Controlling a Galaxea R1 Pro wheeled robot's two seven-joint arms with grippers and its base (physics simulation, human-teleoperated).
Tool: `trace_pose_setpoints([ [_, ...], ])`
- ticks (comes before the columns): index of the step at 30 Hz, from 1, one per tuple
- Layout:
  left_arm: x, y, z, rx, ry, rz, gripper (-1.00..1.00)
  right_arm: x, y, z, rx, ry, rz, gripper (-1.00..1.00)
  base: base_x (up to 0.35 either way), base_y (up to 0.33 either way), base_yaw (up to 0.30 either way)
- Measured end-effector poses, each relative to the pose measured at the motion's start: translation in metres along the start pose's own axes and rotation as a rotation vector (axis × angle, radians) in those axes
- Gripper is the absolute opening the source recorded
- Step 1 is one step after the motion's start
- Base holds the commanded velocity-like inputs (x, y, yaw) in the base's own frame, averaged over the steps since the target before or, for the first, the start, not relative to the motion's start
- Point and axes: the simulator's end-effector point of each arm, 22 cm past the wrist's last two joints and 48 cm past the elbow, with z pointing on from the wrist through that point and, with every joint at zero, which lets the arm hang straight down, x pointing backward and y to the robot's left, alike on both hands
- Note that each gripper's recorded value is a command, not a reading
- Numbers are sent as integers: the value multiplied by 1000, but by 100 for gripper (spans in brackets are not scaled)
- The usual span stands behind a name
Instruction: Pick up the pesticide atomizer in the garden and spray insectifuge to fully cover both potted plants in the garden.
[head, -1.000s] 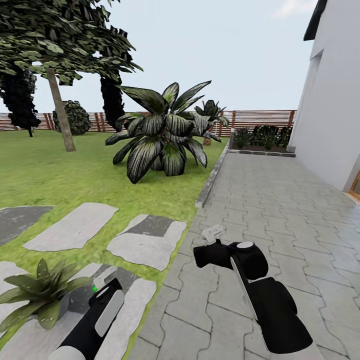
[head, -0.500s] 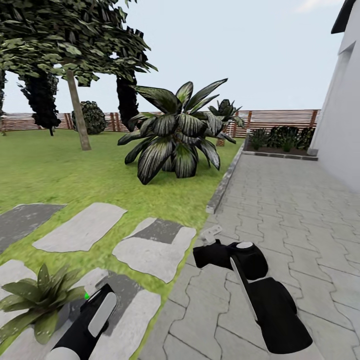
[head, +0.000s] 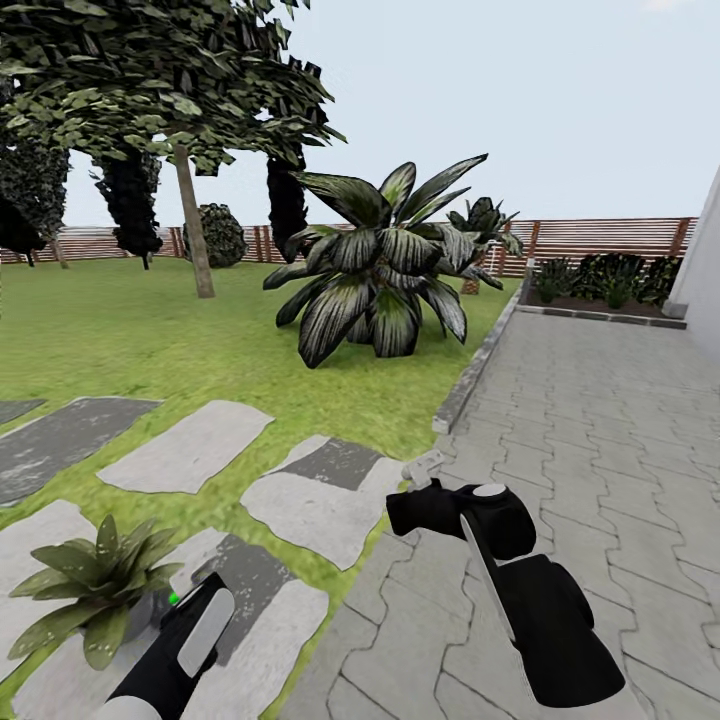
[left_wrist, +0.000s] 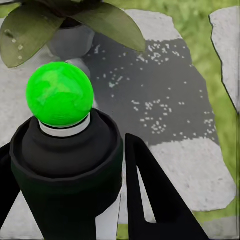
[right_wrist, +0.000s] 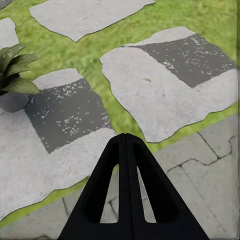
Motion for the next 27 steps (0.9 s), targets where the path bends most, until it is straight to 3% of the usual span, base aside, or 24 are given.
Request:
trace_pose_setpoints([
  [5, 6, 6, 4, -11, 15, 8, -100, -1, 1, 0, -1, -2, -1, -100, 0, -344, 222],
  [10, 13, 1, 9, 38, 33, 23, -100, -2, 2, -1, -1, -3, -2, -100, 0, -345, 268],
  [13, 10, 9, 14, 34, 45, -7, -100, -2, 2, -2, -1, -5, -3, -100, 96, -308, 256],
  [20, 8, -1, 18, 112, 61, -7, -100, -2, 1, -3, 2, -5, -5, -100, 277, -170, 56],
  [27, 10, -3, 26, 176, 104, 33, -100, -2, 0, -3, 4, -4, -4, -100, 319, -118, 3],
])
